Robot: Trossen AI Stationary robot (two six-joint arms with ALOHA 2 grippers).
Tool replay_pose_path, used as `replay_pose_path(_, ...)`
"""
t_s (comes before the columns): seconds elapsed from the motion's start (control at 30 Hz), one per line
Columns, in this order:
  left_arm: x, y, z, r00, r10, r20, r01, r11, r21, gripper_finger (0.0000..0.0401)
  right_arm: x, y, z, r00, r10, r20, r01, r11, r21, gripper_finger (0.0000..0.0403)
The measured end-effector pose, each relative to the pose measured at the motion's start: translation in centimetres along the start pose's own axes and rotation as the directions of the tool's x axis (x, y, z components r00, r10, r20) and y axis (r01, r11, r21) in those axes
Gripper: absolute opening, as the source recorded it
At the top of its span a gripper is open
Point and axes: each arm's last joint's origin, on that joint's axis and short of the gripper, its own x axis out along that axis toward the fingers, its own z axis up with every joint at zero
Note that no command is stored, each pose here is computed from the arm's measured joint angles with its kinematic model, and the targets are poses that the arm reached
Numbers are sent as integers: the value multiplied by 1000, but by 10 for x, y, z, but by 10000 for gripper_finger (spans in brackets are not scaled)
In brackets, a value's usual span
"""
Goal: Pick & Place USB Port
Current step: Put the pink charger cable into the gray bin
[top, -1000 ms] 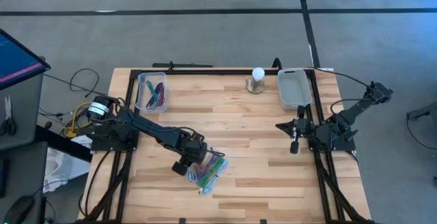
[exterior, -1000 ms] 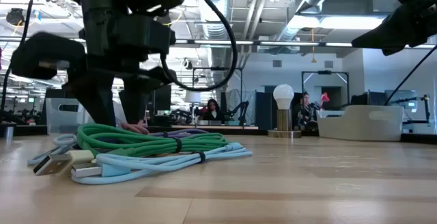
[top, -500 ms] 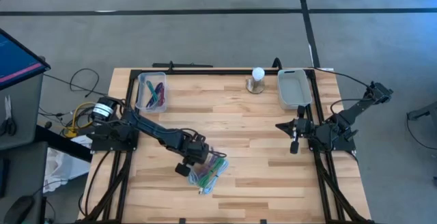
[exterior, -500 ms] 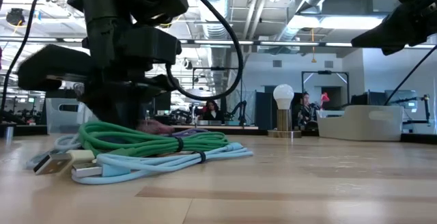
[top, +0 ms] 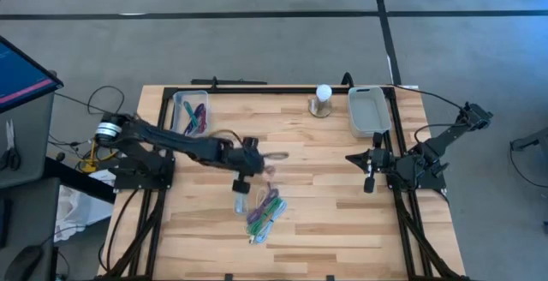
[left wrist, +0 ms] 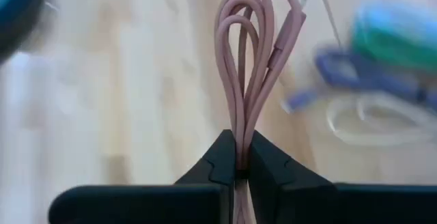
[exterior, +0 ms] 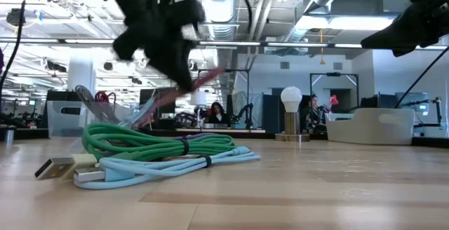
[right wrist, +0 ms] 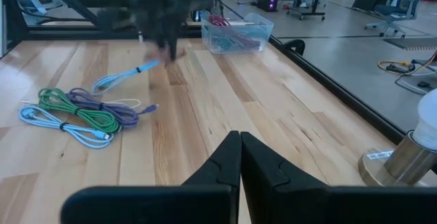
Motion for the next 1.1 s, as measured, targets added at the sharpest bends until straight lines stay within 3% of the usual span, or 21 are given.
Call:
replay_pose_path(0.13,-32,25,11,978,95,183,-83,994,-72,17,0,0,0,1000,0,0,0,1000,0,1)
replay_pose_path(0.27,-64,41,18,924,159,347,-118,984,-136,17,0,0,0,1000,-3,1,3,1000,0,1)
replay_pose_path(0.37,-83,47,28,851,186,492,-117,979,-168,17,0,0,0,1000,-4,0,4,1000,0,1)
replay_pose_path(0.53,-94,51,45,700,127,703,-48,990,-132,17,4,-4,2,998,-65,7,65,998,25,1)
replay_pose_path(0.7,-84,50,51,670,116,733,-39,992,-122,17,10,-9,13,987,-144,72,134,983,126,16)
replay_pose_path(0.83,-74,52,55,639,79,765,-14,996,-92,17,12,-10,20,979,-163,119,142,975,170,51)
replay_pose_path(0.9,-68,57,55,612,39,790,12,998,-58,17,15,-9,21,978,-174,116,154,974,168,71)
replay_pose_path(1.1,-50,77,47,630,52,775,16,997,-79,17,29,1,25,976,-167,142,153,983,106,112)
